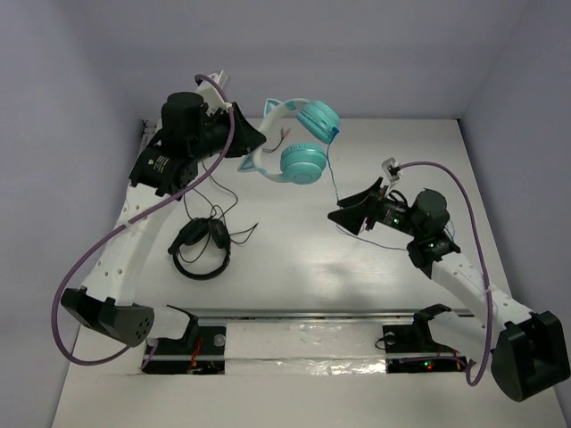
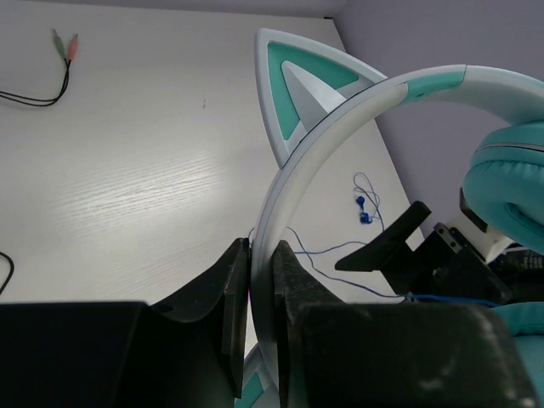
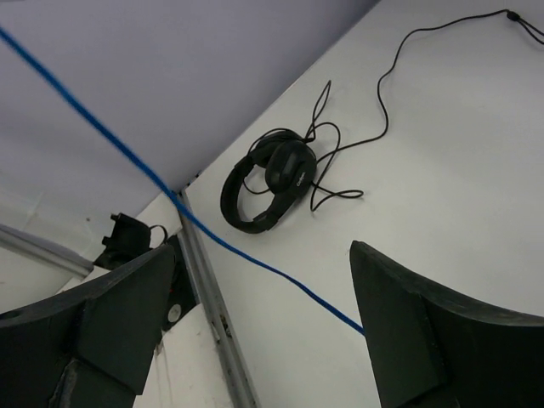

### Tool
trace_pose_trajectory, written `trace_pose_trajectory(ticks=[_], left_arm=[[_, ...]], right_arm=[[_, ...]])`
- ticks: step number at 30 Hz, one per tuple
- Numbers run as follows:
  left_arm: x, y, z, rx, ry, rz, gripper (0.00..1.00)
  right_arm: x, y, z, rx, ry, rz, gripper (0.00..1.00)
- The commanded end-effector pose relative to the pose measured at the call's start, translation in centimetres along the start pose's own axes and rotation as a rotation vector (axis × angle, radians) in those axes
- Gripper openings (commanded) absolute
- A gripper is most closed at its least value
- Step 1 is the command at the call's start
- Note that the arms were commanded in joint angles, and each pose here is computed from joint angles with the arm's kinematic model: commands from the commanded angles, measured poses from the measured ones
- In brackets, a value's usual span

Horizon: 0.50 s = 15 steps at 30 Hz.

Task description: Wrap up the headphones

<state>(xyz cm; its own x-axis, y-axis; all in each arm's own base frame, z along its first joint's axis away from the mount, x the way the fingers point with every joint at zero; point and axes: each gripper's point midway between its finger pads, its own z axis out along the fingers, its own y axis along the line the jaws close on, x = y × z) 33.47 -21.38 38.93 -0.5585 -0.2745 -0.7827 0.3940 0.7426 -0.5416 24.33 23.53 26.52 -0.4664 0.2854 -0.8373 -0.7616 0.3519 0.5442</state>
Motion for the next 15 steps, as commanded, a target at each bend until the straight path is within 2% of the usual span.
trace_pose_trajectory(ticks=[1, 4, 7, 8, 10, 13, 15], left_arm=[[-3.5, -4.6, -3.6, 0.153, -0.127, 0.022, 0.0], [-3.8, -5.3, -3.9, 0.184, -0.132, 0.019, 0.0], [-3.9, -5.7, -3.8, 0.2, -0.129, 0.007, 0.0], [-4.1, -5.8, -3.8, 0.202, -0.131, 0.005, 0.0], [-4.4, -6.1, -3.7, 0.208, -0.135, -0.005, 0.0], [-5.5, -5.9, -3.5, 0.186, -0.168, -0.025, 0.0], [-5.5, -5.9, -2.8, 0.195, -0.163, -0.045, 0.0]], right_arm=[[-2.2, 1.2, 1.0, -0.048, -0.055, -0.075, 0.89], [-0.5, 0.7, 2.0, -0.07, -0.019, -0.034, 0.87], [1.3, 0.5, 3.1, -0.076, 0.018, -0.007, 0.79], [1.6, 0.4, 3.3, -0.071, 0.02, 0.0, 0.73], [2.4, -0.2, 3.5, -0.052, 0.014, 0.024, 0.7], [3.3, -1.0, 3.5, -0.016, 0.0, 0.059, 0.59], [3.6, -1.2, 3.4, -0.015, -0.003, 0.074, 0.46]])
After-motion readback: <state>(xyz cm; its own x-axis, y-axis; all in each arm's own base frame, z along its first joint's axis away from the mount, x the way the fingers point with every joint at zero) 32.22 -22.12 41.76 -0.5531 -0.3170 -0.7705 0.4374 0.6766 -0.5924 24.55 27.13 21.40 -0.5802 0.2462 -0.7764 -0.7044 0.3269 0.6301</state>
